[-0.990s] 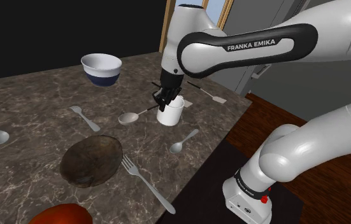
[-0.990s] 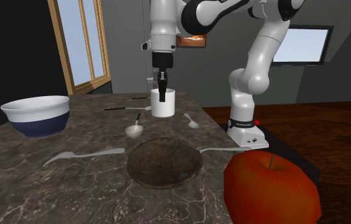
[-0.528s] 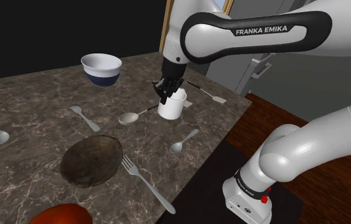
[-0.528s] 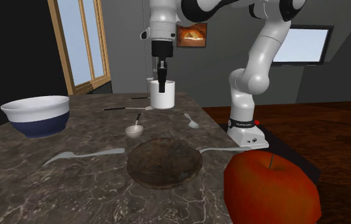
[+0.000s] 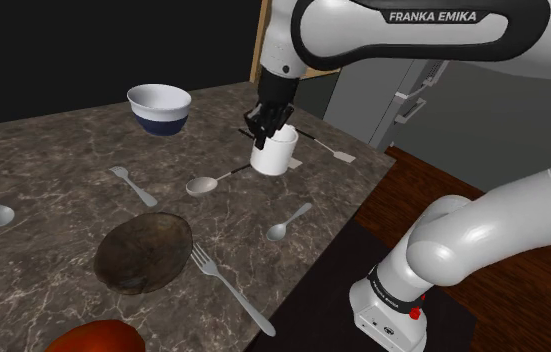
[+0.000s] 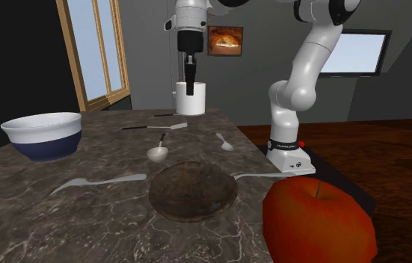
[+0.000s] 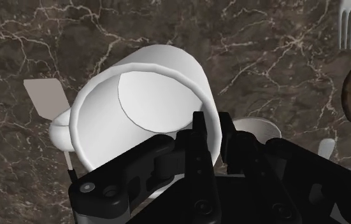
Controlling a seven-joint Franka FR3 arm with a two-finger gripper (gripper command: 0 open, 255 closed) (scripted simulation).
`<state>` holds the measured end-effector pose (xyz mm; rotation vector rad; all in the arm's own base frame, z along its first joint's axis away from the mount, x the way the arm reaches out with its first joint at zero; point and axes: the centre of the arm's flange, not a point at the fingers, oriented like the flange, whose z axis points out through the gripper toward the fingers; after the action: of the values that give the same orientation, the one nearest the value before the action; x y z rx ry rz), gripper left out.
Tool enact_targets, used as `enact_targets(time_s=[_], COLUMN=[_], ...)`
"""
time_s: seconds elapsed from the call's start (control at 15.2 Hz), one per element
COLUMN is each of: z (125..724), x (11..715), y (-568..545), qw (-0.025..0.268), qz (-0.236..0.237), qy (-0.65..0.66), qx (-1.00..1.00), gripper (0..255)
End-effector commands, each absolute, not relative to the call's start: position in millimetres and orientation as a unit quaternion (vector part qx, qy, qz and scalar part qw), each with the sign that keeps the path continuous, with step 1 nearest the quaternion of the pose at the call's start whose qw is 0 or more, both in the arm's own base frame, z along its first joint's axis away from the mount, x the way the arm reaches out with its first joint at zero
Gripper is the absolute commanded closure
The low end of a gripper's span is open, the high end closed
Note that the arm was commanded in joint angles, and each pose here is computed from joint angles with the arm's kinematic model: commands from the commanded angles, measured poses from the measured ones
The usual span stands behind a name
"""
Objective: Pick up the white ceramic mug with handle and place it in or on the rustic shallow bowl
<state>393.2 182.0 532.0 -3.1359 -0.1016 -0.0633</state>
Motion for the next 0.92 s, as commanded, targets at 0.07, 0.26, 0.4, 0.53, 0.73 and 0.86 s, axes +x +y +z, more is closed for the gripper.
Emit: enact_targets(time_s=[0.07, 0.26, 0.4, 0.53, 0.73, 0.86], z=[541, 546, 549, 552, 556, 559], x=[392, 389, 387, 385, 383, 381], y=[207, 246, 273, 299, 338, 364], qw=[0.002, 0.002, 0.002, 0.002, 0.002, 0.002], qz=[-0.020, -0.020, -0.020, -0.020, -0.020, -0.020], qy=[-0.032, -0.032, -0.032, -0.032, -0.032, -0.032], qx=[-0.999, -0.999, -0.999, -0.999, -0.999, -0.999], gripper=[255, 255, 255, 255, 255, 255])
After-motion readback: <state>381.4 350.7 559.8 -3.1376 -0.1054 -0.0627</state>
